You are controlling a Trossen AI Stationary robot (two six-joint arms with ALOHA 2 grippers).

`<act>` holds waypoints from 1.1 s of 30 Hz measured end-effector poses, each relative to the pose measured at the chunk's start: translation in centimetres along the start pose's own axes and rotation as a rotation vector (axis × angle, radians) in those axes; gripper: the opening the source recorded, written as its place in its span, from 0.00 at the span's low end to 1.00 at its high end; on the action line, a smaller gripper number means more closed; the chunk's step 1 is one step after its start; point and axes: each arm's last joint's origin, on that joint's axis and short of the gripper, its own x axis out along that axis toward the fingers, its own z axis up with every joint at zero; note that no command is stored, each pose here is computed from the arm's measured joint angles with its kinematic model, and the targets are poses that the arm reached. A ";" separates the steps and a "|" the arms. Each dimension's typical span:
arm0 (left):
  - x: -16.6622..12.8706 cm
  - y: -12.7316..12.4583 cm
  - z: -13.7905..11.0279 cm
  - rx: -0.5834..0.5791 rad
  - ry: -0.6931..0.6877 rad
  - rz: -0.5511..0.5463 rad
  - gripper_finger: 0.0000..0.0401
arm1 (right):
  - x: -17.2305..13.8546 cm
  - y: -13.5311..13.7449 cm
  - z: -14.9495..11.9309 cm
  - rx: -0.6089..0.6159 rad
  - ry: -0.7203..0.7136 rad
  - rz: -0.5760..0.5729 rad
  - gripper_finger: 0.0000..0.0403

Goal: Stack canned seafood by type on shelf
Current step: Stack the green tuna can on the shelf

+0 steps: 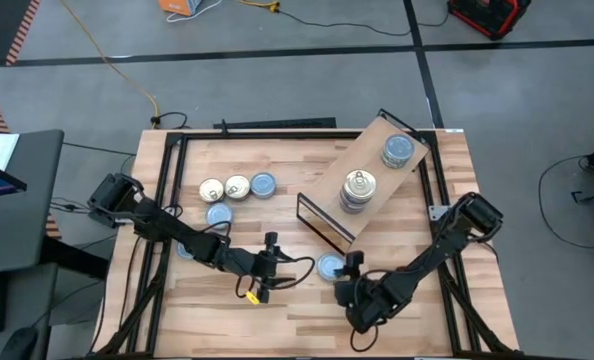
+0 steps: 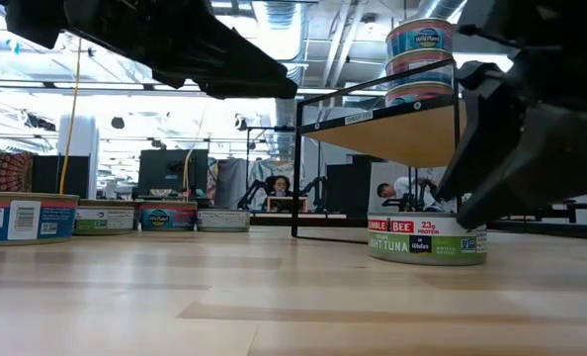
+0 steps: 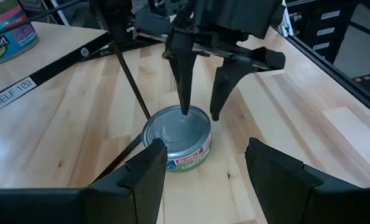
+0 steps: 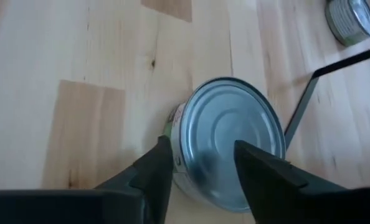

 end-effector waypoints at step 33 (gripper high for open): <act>1.6 0.5 -0.9 -0.295 0.021 -0.085 0.52 | -0.2 0.7 -0.2 -0.098 0.030 0.154 0.13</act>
